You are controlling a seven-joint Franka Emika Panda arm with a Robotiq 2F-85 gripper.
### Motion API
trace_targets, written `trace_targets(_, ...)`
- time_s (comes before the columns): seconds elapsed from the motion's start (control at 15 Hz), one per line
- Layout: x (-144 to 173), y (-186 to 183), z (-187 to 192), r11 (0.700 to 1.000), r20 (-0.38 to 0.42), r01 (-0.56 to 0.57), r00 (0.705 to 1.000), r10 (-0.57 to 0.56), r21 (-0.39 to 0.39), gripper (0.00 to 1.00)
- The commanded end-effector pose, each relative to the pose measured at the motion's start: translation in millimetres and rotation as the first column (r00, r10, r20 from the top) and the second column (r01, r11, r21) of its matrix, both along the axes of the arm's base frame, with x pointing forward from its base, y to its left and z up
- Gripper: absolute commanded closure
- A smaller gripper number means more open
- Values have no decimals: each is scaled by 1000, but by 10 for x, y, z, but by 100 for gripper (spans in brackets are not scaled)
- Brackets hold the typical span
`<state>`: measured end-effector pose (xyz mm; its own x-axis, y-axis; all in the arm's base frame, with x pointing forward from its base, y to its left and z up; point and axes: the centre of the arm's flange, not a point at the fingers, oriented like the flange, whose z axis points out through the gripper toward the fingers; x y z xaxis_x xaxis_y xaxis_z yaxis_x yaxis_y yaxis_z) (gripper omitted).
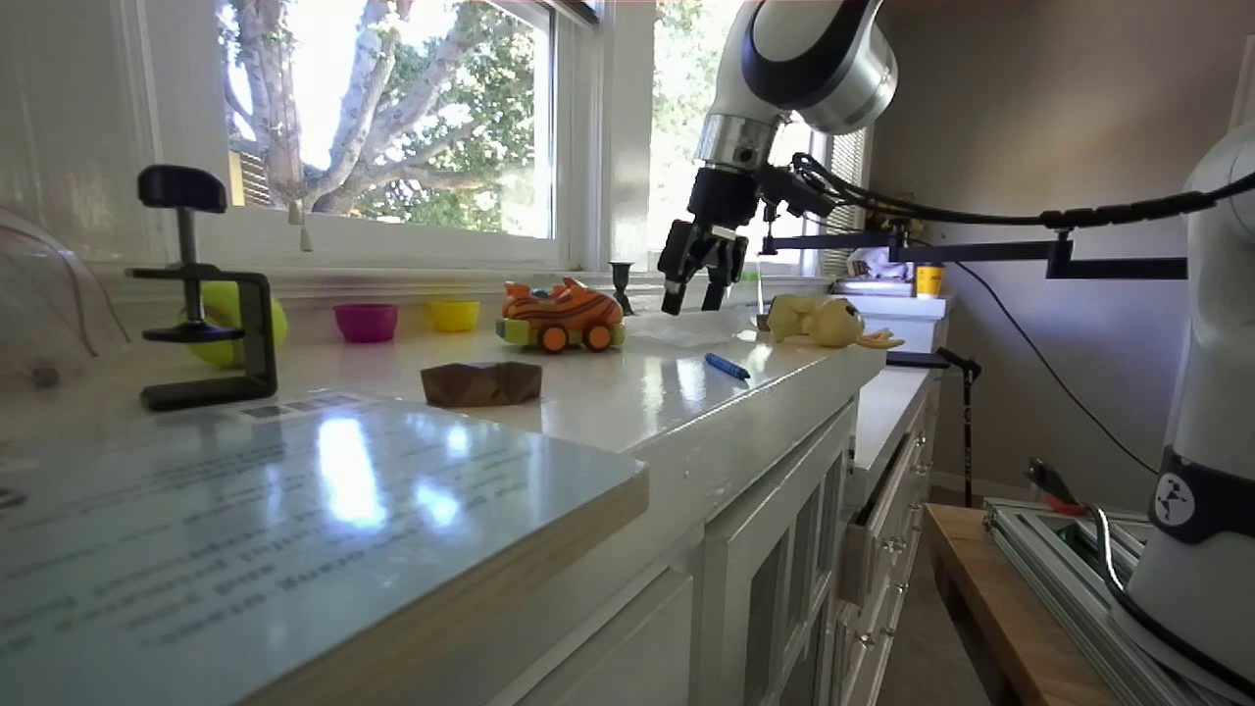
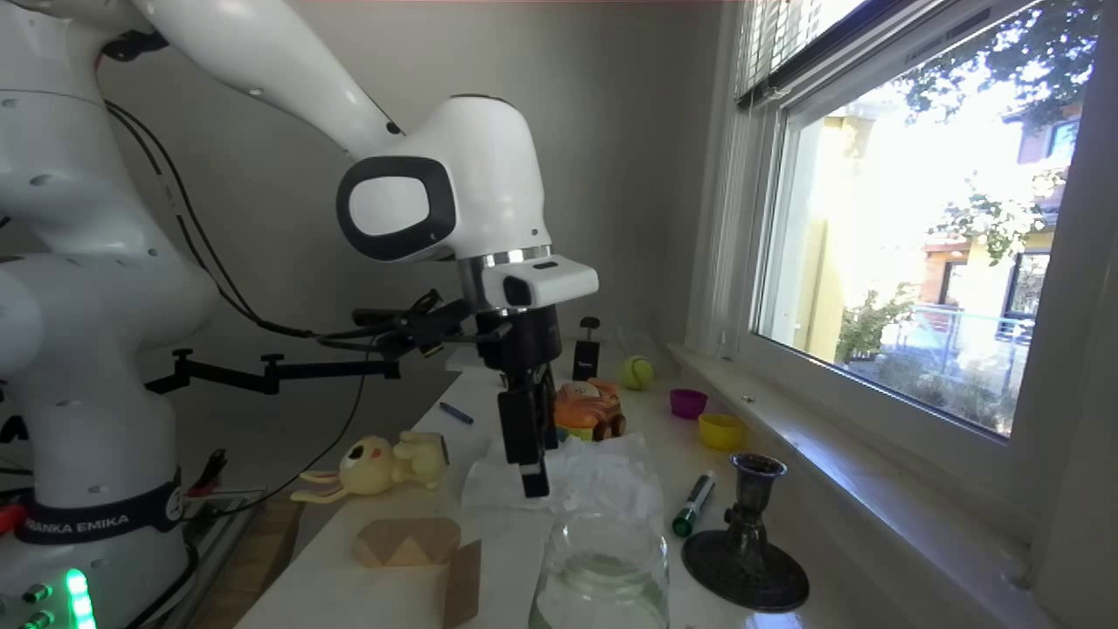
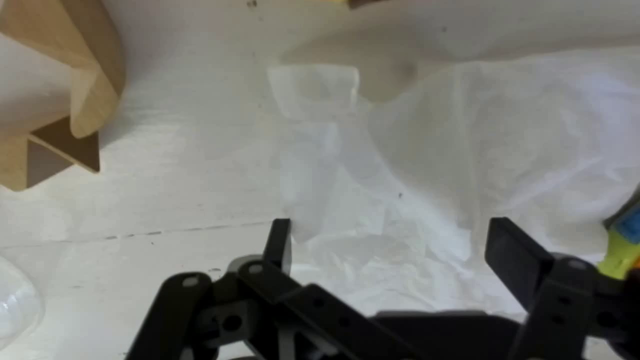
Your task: Use the white napkin to wipe the counter.
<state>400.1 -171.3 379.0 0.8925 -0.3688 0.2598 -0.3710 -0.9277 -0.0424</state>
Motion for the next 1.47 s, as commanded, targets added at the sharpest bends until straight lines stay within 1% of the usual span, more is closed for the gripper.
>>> trace_targets(0.0,162,73,48,1000,16,-29,999,29,-11,0)
trace_targets(0.2,142,142,9,999,4,-43,999,43,-8,0)
trace_targets(0.4,123,137,-38,999,-8,-42,999,42,-6,0)
trace_targets(0.47,112,129,-56,999,-13,-37,999,37,-4,7)
trace_targets(0.53,104,128,-74,999,-17,-34,999,34,-1,17)
trace_targets(0.67,87,130,-109,999,-26,-32,999,32,2,25)
trace_targets(0.73,85,132,-120,999,-27,-33,999,33,2,40)
trace_targets(1.2,69,113,-122,1000,-29,-30,999,30,0,90)
trace_targets(1.27,67,105,-114,1000,-29,-28,999,28,-1,96)
trace_targets(1.33,68,96,-110,1000,-28,-26,999,26,-2,99)
trace_targets(1.4,68,88,-106,1000,-28,-24,999,24,-3,100)
